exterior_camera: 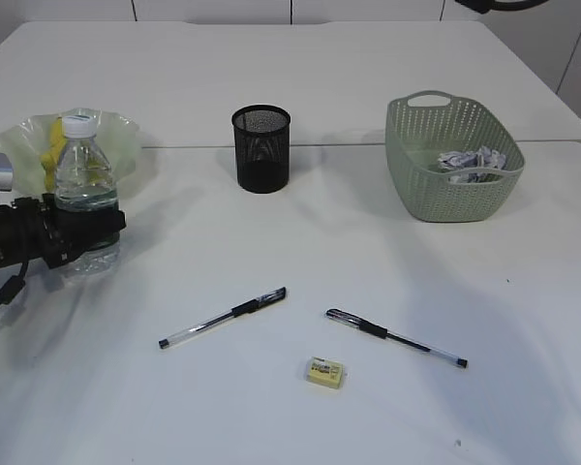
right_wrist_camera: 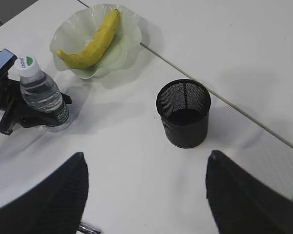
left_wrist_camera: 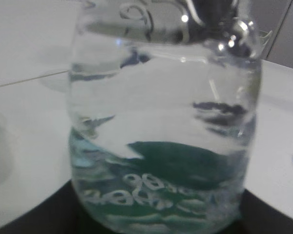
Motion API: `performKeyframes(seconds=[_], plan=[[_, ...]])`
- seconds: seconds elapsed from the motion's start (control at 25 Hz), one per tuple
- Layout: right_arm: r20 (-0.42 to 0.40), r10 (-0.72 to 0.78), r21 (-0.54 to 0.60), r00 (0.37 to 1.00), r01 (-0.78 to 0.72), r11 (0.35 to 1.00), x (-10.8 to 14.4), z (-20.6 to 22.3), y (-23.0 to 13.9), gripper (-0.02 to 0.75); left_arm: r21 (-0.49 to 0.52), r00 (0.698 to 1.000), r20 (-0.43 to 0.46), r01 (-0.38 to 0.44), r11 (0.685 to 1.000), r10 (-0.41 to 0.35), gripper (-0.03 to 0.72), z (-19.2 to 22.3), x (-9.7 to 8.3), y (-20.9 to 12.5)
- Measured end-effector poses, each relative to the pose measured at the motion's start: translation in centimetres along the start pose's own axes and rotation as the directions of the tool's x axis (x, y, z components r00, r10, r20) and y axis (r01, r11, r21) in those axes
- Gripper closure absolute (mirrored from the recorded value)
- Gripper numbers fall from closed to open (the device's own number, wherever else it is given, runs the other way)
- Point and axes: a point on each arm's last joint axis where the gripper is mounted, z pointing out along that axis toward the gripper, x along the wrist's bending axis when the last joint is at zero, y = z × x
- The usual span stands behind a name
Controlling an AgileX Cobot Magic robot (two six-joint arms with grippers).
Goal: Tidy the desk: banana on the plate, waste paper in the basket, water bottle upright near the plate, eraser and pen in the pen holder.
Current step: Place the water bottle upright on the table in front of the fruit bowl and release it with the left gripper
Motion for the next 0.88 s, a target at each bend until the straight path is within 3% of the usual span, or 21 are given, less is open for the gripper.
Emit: performKeyframes(seconds=[0.88], plan=[[-0.003,-0.009,-0.003,1.000,0.009,1.000,0.03,0.00,0.02,0.181,-0.006,1.000,-0.003,-0.019,1.000,0.019,0.315,0.07,0.20,0.14]])
